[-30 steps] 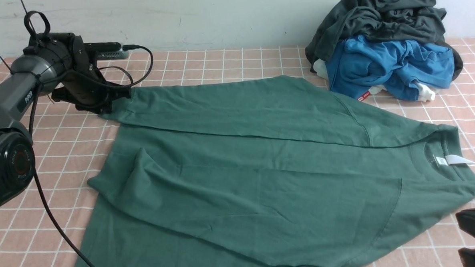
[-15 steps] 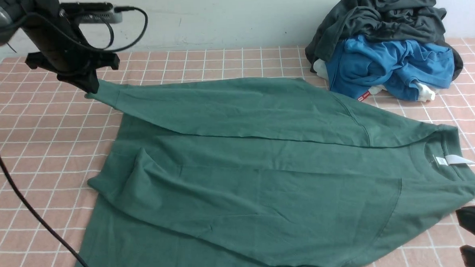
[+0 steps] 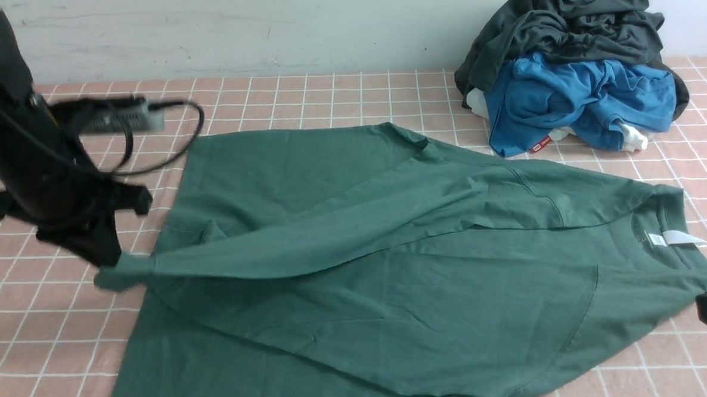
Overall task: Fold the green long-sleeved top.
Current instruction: Use the left arm to drag and drop the cuff onto the cuff closest to the left arm, then use both arms simultaneously to clamp the lower edge of the clothing fabric
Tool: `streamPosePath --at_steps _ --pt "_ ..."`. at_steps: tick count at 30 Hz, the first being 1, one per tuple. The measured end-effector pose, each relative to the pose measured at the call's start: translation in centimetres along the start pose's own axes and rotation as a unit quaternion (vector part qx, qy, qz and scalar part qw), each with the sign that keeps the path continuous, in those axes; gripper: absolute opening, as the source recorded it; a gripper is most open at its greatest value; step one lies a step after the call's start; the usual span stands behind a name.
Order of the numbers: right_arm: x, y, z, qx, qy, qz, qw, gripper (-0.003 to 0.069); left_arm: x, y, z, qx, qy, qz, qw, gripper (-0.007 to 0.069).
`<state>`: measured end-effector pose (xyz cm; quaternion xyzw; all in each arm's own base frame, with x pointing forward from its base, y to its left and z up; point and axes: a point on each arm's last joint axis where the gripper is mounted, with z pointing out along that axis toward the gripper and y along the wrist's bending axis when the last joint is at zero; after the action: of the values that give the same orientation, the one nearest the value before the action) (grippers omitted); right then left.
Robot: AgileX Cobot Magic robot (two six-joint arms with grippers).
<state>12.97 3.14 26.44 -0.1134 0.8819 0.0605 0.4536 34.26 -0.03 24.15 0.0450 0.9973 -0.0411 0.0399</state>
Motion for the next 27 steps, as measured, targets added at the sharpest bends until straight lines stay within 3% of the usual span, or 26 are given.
streamPosePath --at_steps 2,4,9,11,13,15,17,19,21,22,24,27 --pt "0.0 0.0 0.0 -0.002 0.000 0.004 1.000 -0.0010 0.6 0.3 1.1 -0.013 0.012 0.005 1.000 0.0091" --pt "0.0 0.1 0.0 -0.004 0.001 0.008 1.000 -0.0010 1.0 0.6 1.5 -0.030 0.017 0.010 0.999 0.0207" --pt "0.1 0.1 0.0 -0.006 0.006 0.011 1.000 -0.0010 2.4 -0.5 -0.5 -0.027 0.004 0.012 1.000 0.0398" --pt "0.2 0.2 0.0 -0.008 0.011 0.014 1.000 -0.0010 3.4 -1.7 -0.6 -0.029 0.007 0.043 0.999 0.0435" --pt "0.4 0.2 0.0 -0.011 0.019 0.017 1.000 -0.0010 5.3 -3.7 0.0 -0.037 0.015 0.128 0.991 0.0455" --pt "0.5 0.2 0.0 -0.013 0.026 0.019 0.999 -0.0010 7.4 -5.5 1.6 -0.049 0.028 0.242 0.969 0.0462" --pt "0.6 0.3 0.0 -0.014 0.033 0.019 0.999 -0.0010 9.4 -6.5 4.0 -0.051 0.048 0.363 0.929 0.0462" --pt "0.7 0.3 0.0 -0.015 0.038 0.020 0.999 -0.0010 10.6 -6.9 5.4 -0.049 0.059 0.429 0.900 0.0462" --pt "0.8 0.3 0.0 -0.017 0.043 0.022 0.999 -0.0010 12.5 -6.8 7.5 -0.040 0.077 0.520 0.850 0.0461" --pt "0.8 0.3 0.0 -0.017 0.044 0.022 0.999 -0.0010 12.5 -6.8 7.5 -0.039 0.078 0.520 0.850 0.0461" --pt "0.8 0.3 0.0 -0.017 0.044 0.022 0.999 -0.0010 13.3 -6.7 8.7 -0.038 0.074 0.572 0.816 0.0442" --pt "0.8 0.3 -0.1 -0.017 0.042 0.022 0.999 -0.0010 13.6 -6.5 8.9 -0.041 0.070 0.594 0.800 0.0383"
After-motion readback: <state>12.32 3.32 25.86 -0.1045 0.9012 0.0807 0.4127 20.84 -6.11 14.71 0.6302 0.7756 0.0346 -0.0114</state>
